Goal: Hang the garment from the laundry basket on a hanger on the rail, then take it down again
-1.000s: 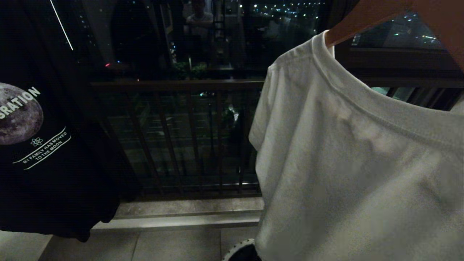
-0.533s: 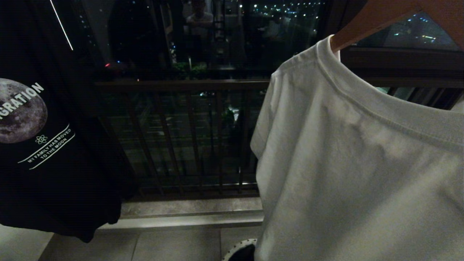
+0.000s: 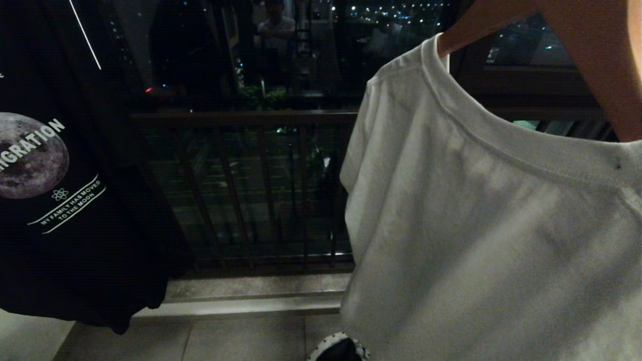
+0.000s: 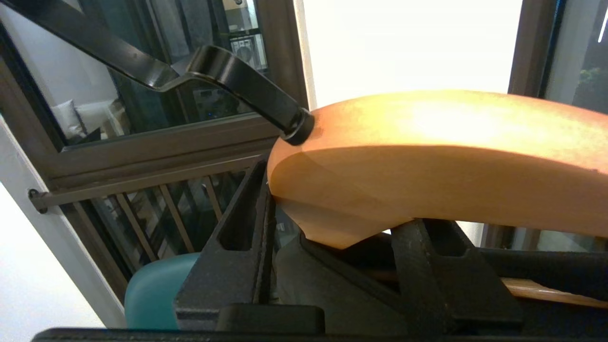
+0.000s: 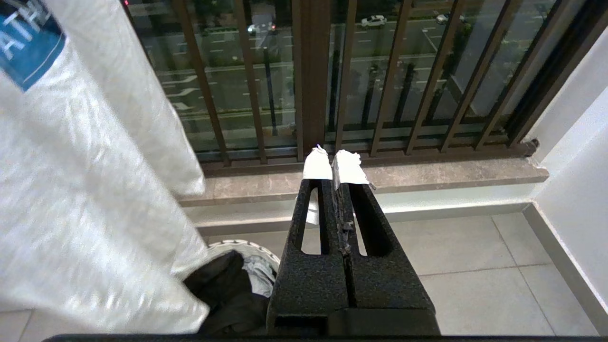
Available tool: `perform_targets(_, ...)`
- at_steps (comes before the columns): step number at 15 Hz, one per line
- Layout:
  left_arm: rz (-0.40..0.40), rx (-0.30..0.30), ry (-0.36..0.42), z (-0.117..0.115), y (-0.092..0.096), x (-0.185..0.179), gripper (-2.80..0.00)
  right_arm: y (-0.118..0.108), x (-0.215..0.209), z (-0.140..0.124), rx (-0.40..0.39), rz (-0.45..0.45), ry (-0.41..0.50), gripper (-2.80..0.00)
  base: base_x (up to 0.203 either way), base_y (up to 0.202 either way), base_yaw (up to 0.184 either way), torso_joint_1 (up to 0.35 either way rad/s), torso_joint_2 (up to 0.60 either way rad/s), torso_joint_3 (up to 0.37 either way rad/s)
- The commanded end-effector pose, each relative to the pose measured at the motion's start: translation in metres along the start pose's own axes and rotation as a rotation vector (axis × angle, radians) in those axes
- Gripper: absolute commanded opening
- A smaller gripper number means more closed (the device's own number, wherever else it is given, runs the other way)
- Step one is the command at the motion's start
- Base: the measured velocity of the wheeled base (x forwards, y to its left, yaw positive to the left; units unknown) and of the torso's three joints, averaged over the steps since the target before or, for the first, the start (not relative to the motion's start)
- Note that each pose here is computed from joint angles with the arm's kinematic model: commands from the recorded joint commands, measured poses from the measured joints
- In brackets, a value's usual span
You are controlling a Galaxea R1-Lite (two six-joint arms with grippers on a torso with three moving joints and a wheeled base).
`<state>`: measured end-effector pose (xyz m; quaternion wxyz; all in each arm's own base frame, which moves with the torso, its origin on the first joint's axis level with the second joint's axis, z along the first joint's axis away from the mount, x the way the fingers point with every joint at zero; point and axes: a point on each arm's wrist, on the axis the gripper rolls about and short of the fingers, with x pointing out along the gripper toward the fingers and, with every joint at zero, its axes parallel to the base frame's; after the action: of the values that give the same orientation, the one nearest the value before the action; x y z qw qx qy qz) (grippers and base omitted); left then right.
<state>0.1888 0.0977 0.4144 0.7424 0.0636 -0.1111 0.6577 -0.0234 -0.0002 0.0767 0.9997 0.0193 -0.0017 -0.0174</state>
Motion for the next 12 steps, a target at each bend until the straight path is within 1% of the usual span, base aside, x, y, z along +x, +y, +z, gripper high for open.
perform_targets(1,0.005,0.004,0.004,-0.0017,-0.0028,0.0014,-2.8,0.0,0.0001,0.0,0.0,0.0,0.001,-2.8,0.0,0.0,0.0,0.0,0.0,0.0)
perform_targets(5,0.005,-0.024,-0.011,0.0067,-0.0044,0.0027,-2.8,0.0,0.0,0.0,0.0,0.0,0.0,-2.8,0.0,0.0,0.0,0.0,0.0,0.0)
perform_targets(12,0.001,-0.007,-0.002,0.0021,-0.0116,0.0054,-2.8,0.0,0.0001,0.0,0.0,-0.002,0.001,-2.8,0.0,0.0,0.0,0.0,0.0,0.0)
